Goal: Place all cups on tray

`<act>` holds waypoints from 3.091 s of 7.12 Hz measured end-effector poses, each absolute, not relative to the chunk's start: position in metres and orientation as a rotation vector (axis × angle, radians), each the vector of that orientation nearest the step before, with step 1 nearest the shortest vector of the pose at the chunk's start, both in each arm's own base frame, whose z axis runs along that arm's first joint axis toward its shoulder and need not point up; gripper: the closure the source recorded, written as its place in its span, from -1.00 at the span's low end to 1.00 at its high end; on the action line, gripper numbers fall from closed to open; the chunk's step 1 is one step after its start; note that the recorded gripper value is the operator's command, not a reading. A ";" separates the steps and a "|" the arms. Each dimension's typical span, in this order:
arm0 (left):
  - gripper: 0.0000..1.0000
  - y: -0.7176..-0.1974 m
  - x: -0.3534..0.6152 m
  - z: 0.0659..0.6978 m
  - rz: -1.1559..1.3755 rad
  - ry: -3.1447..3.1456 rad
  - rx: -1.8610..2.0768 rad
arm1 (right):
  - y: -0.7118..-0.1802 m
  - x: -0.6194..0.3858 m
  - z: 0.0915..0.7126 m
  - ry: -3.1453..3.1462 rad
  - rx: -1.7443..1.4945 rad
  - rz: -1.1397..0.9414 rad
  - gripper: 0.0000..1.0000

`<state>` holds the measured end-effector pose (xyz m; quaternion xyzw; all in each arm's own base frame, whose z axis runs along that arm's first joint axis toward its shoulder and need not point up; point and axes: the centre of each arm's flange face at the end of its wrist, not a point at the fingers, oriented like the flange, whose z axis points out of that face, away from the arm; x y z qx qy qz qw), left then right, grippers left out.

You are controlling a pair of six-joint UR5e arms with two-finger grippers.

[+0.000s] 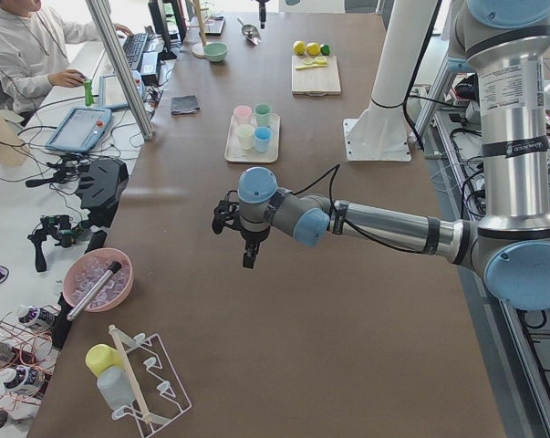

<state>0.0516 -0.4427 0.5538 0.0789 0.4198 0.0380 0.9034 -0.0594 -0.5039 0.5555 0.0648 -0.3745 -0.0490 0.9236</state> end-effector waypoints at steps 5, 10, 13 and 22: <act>-0.96 -0.428 0.032 0.586 0.018 0.850 0.124 | -0.475 -0.022 0.594 -0.730 0.117 -0.077 -1.00; -0.96 -0.427 0.032 0.589 0.020 0.848 0.119 | -0.472 -0.019 0.600 -0.732 0.111 -0.078 -1.00; -0.96 -0.426 0.032 0.592 0.017 0.846 0.115 | -0.469 -0.019 0.602 -0.734 0.105 -0.077 -1.00; -0.96 -0.427 0.032 0.590 0.018 0.846 0.119 | -0.448 -0.011 0.622 -0.724 0.110 -0.169 -1.00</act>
